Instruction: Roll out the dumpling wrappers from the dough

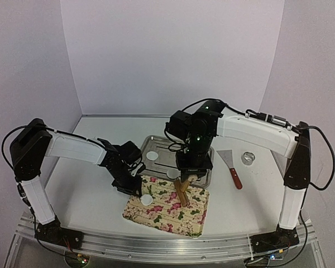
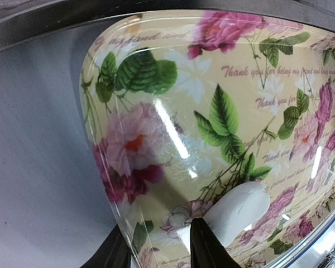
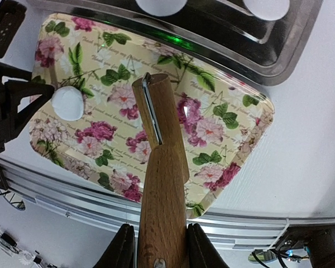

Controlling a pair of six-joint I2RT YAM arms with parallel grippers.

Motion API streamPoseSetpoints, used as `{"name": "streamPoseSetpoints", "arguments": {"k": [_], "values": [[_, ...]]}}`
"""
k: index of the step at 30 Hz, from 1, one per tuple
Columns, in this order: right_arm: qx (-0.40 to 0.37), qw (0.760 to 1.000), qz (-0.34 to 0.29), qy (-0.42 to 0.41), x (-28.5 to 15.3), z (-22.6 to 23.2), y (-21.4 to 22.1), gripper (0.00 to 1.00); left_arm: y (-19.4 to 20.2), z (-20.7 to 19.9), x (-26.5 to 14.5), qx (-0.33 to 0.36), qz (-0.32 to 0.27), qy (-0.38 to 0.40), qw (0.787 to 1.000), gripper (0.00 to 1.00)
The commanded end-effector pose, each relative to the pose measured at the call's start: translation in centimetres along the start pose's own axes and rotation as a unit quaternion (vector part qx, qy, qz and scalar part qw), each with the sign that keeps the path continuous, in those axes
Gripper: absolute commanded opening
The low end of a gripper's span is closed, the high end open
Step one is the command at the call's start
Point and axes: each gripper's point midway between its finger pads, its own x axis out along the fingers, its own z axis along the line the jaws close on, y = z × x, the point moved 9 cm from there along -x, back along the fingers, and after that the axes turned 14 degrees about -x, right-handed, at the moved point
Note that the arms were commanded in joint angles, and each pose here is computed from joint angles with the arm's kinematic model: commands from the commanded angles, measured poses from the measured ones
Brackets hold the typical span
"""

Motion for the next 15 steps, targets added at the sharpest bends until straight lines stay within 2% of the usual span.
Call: {"name": "streamPoseSetpoints", "arguments": {"k": [1,10,15], "values": [[-0.056,0.996,-0.026,-0.066,-1.4,1.6,-0.7,0.0,-0.2,-0.6,-1.5,-0.009,-0.017,0.0,1.0,0.54],[-0.103,0.984,-0.008,-0.144,0.5,5.2,-2.5,0.0,1.8,0.1,-5.3,-0.061,-0.049,0.015,0.997,0.6],[-0.12,0.977,-0.006,-0.178,1.7,7.1,-3.7,0.0,3.5,1.3,-4.3,-0.081,-0.019,0.025,0.996,0.54]]}}
